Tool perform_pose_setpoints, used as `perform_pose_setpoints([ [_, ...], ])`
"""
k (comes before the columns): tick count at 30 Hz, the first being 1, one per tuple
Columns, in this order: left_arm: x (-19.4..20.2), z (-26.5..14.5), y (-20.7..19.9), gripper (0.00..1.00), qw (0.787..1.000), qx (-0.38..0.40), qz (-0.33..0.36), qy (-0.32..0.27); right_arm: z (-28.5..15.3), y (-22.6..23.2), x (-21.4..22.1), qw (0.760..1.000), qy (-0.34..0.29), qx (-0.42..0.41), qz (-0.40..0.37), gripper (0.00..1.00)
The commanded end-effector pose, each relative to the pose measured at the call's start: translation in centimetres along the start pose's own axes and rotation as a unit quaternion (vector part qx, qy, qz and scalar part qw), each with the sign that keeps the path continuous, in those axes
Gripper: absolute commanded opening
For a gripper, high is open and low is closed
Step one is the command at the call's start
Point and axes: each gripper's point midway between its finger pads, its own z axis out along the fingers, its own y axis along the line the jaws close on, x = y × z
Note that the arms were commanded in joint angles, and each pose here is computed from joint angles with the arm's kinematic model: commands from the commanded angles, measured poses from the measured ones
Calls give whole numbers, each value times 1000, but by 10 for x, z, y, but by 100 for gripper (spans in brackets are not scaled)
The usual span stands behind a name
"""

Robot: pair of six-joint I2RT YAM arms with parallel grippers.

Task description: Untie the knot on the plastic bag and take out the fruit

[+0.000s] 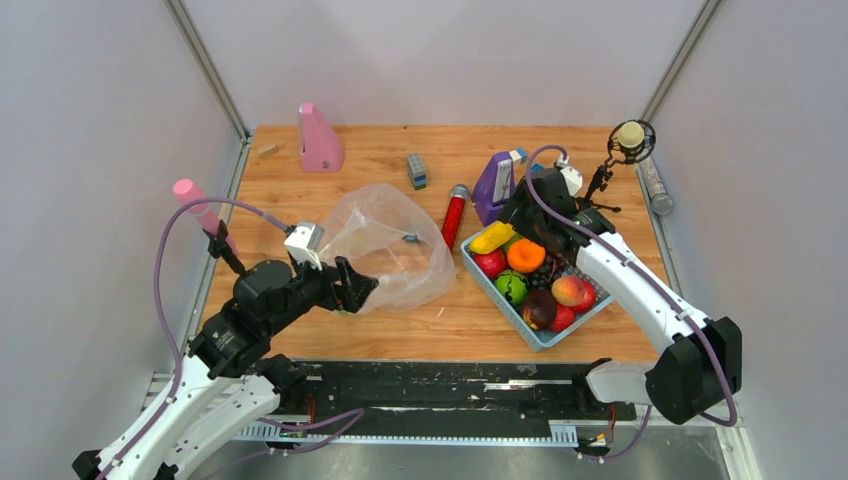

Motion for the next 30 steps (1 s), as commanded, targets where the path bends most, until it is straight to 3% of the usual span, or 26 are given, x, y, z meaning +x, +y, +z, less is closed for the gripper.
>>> perform_pose_setpoints([
  [1, -11, -3, 11, 100, 999, -41, 3, -8, -18, 36, -18, 994, -17, -89, -63, 60],
  [4, -19, -12, 17, 100, 998, -67, 16, -10, -23, 47, -11, 987, 0, -126, -101, 56],
  [8, -33, -28, 28, 100, 993, -107, 36, -19, -37, 52, -5, 977, 4, -166, -133, 71],
  [13, -44, -48, 37, 100, 988, -146, 45, -23, -69, 45, -5, 966, -16, -201, -162, 79],
  [17, -45, -60, 42, 100, 986, -164, 38, -21, -97, 24, -20, 972, -69, -184, -130, 87],
  [20, -44, -66, 45, 100, 984, -172, 30, -21, -120, 9, -26, 971, -98, -186, -116, 99],
  [30, -37, -72, 50, 100, 983, -178, 7, -35, -154, -30, -19, 971, -129, -180, -87, 100],
])
